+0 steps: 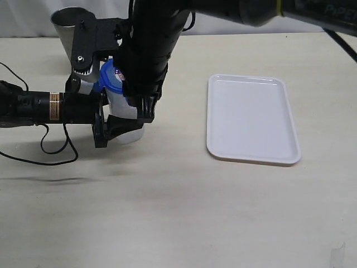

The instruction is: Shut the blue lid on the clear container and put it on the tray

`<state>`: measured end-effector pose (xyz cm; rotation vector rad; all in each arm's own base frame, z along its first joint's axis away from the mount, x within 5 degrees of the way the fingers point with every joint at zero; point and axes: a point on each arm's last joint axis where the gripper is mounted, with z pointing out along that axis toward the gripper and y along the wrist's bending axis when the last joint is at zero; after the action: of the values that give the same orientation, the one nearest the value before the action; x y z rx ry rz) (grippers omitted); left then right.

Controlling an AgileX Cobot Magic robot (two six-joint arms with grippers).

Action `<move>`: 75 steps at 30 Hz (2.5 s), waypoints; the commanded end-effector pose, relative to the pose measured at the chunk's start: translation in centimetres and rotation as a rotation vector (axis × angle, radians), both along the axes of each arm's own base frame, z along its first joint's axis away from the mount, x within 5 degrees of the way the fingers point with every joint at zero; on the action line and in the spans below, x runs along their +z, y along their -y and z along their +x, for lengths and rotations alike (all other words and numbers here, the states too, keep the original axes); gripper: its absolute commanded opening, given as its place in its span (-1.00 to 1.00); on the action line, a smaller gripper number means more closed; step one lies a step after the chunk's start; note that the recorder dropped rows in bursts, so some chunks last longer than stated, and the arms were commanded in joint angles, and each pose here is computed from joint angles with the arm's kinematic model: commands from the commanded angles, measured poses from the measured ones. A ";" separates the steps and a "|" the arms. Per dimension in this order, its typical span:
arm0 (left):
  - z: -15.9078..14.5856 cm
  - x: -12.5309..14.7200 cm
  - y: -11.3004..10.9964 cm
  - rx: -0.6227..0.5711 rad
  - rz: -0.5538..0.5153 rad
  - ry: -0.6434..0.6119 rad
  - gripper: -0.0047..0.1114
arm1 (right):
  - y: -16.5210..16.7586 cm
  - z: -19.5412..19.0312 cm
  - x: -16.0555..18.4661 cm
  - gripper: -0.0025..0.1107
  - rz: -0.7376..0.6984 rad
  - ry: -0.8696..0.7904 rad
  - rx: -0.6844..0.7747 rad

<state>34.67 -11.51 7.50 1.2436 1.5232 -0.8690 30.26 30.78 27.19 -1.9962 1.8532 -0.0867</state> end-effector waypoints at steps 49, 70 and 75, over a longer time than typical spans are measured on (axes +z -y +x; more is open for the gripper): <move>0.0 0.8 0.9 -0.011 -0.070 0.018 -0.92 | -1.2 -2.0 -8.4 -0.51 -0.105 0.234 0.090; 0.4 0.7 -1.1 -0.019 -0.021 0.162 -0.92 | 3.3 -2.5 3.8 -0.16 0.418 0.142 -0.081; 0.1 0.6 -1.0 -0.126 0.046 0.381 -0.92 | 4.2 -3.0 6.3 -0.16 0.595 0.073 -0.089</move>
<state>34.81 -10.34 7.40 1.3917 1.3224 -0.6982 27.37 27.29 32.00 -1.5526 1.6846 0.2326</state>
